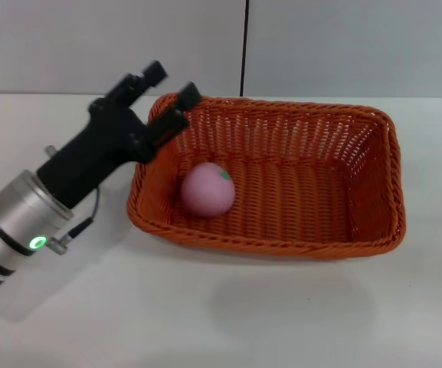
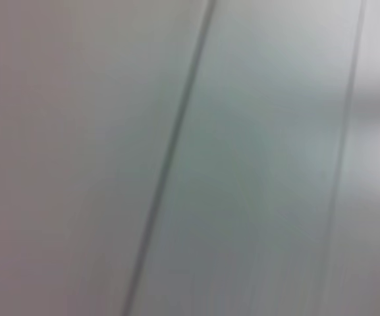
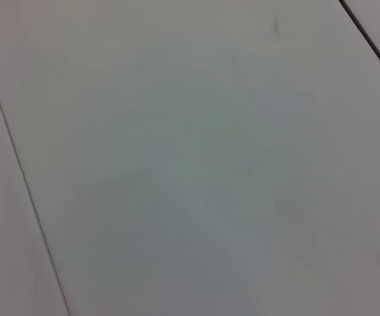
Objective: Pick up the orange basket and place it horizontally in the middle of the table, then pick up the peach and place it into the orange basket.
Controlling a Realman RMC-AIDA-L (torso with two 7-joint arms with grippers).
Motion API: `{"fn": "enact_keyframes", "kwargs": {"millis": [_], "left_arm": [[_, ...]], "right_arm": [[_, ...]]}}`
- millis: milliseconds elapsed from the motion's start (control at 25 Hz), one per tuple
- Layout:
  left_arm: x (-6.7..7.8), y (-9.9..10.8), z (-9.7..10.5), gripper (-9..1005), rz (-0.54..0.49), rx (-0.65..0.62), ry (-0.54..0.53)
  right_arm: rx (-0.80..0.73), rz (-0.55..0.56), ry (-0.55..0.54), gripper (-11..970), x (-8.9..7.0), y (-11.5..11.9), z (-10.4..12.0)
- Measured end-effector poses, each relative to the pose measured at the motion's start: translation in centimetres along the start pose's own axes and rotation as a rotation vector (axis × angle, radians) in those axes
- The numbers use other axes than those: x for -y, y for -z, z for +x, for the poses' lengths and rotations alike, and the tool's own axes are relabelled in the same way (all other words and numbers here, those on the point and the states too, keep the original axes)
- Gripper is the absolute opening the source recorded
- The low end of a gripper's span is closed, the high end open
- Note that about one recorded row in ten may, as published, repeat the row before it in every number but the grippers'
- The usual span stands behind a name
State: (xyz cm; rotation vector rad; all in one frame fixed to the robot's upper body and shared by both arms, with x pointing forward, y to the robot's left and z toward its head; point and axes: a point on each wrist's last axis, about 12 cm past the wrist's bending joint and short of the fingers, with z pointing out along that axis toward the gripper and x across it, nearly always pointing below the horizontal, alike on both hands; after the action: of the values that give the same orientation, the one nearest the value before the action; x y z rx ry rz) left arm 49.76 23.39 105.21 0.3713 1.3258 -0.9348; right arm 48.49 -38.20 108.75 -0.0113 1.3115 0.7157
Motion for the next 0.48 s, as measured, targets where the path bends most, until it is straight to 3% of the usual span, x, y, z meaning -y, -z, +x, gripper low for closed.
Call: {"fn": "enact_keyframes", "kwargs": {"millis": [200,360,400,480], "left_arm": [[-0.7,2.4,-0.9,727,-0.121,0.094,-0.038],[-0.9,3.2,-1.2,725,-0.156,0.123,-0.065],[-1.3,4.5,-1.8,724,-0.229,0.181,-0.102],[-1.5,5.1,-2.1,724,-0.262,0.203,-0.114]], "right_arm": [[0.063,0.062,-0.005,448,0.3,0.8,-0.2],[0.107,0.109,-0.015,448,0.6,1.4,-0.3],[0.137,0.141,-0.012,448,0.8,1.8,-0.3],[0.153,0.159,-0.008,448,0.8,2.0,-0.2]]}}
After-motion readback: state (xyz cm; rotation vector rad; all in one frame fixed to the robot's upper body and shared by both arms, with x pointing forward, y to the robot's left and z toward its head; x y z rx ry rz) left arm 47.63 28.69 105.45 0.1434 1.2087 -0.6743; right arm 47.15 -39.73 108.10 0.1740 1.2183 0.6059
